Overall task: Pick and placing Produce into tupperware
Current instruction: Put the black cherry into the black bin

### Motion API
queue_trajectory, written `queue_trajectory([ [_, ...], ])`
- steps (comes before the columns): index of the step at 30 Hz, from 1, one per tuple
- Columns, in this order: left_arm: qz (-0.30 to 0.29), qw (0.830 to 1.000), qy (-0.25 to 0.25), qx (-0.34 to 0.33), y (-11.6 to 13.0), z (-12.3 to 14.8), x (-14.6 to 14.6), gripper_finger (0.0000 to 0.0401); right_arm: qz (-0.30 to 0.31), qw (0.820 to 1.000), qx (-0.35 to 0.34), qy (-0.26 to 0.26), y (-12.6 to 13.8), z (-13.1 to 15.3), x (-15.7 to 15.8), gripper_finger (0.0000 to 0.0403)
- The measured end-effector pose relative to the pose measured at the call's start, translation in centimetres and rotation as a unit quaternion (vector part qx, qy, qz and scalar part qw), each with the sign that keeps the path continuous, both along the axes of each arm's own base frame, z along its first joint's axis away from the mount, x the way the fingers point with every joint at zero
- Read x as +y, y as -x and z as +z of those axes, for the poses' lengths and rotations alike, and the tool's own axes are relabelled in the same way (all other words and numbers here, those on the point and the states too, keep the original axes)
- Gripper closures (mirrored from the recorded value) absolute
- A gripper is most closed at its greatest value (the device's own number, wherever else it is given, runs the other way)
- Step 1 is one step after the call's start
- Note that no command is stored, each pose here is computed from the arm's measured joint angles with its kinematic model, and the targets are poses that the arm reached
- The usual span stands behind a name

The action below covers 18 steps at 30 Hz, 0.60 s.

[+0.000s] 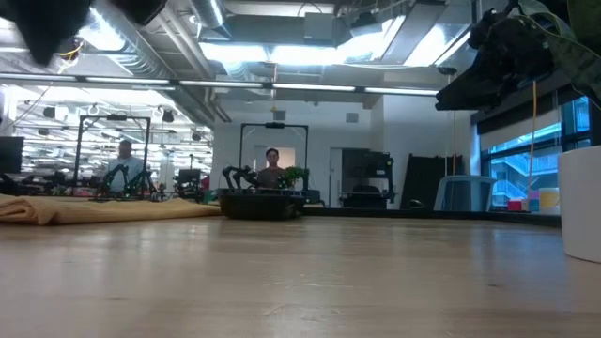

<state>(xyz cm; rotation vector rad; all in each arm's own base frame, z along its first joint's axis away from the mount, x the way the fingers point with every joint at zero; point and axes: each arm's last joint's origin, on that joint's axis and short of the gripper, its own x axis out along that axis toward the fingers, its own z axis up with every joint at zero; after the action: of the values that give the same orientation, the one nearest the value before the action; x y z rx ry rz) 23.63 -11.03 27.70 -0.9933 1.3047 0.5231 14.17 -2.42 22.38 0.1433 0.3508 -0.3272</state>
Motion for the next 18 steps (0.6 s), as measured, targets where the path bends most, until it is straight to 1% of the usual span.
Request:
queue_trajectory([
  [5,0.038,0.996,0.012,0.075,-0.8,-2.7,-2.3,0.0151,0.000,1.000,0.002,0.000,-0.1,-0.1,0.0,0.0224],
  [9,0.066,0.991,0.000,0.114,-1.1,-4.5,-3.6,0.0151,0.000,1.000,0.007,-0.001,-0.3,-0.2,0.0,0.0224],
  [12,0.080,0.989,0.000,0.127,-1.5,-5.6,-4.4,0.0151,0.000,1.000,0.012,-0.002,-0.5,-0.4,-0.1,0.0224],
  [18,0.094,0.987,0.005,0.128,-2.1,-6.9,-5.4,0.0151,0.000,1.000,0.027,-0.004,-0.9,-0.8,-0.1,0.0224],
])
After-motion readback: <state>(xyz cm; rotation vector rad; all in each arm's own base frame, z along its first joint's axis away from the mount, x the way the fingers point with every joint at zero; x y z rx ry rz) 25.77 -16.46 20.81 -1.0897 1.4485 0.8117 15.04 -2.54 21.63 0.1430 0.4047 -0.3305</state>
